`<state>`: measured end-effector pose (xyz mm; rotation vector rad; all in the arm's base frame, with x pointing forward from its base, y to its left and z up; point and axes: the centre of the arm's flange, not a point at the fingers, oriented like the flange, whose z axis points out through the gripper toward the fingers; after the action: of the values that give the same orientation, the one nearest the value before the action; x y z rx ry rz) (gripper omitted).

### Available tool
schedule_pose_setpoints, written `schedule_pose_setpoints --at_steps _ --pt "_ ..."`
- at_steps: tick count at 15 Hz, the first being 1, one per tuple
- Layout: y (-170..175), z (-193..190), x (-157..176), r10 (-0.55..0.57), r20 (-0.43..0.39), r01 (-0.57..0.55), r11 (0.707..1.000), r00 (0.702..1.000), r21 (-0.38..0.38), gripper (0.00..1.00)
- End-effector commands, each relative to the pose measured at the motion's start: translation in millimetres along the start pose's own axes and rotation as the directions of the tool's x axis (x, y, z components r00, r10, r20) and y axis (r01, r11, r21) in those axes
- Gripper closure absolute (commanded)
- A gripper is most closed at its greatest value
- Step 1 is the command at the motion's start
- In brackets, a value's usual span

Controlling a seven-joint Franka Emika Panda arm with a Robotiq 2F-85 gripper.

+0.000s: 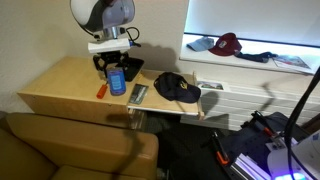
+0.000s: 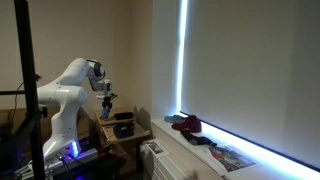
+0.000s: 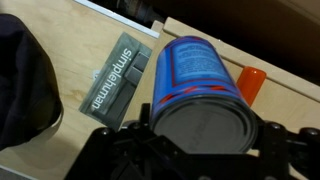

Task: Put the can directly on the nightstand

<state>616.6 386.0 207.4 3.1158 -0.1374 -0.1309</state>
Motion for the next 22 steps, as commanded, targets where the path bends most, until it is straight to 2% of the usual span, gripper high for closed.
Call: schedule_pose_setpoints --at_steps 1,5,11,12,14,18,20,22 --pt "6.3 9.4 -32.8 -0.01 -0.139 0.015 0.999 0.99 0.038 0.42" --pt "-5.1 23.7 -51.0 -0.062 -0.268 0.071 0.997 0.961 0.024 0.42" --pt "-8.2 30.6 -72.1 -0.148 -0.32 0.136 0.989 0.936 -0.06 0.42" --pt "-7.2 28.8 -72.4 -0.14 -0.318 0.129 0.99 0.938 -0.057 0.04" --pt "-2.5 23.2 -70.7 -0.114 -0.319 0.108 0.994 0.941 -0.036 0.0" --pt "9.3 -21.2 -51.3 -0.027 -0.396 0.047 0.998 0.918 0.041 0.0" --pt "18.9 -54.0 -41.7 0.012 -0.369 0.024 0.995 0.929 0.092 0.0" --pt "34.0 -91.9 -32.9 0.059 -0.298 -0.009 0.986 0.953 0.166 0.0"
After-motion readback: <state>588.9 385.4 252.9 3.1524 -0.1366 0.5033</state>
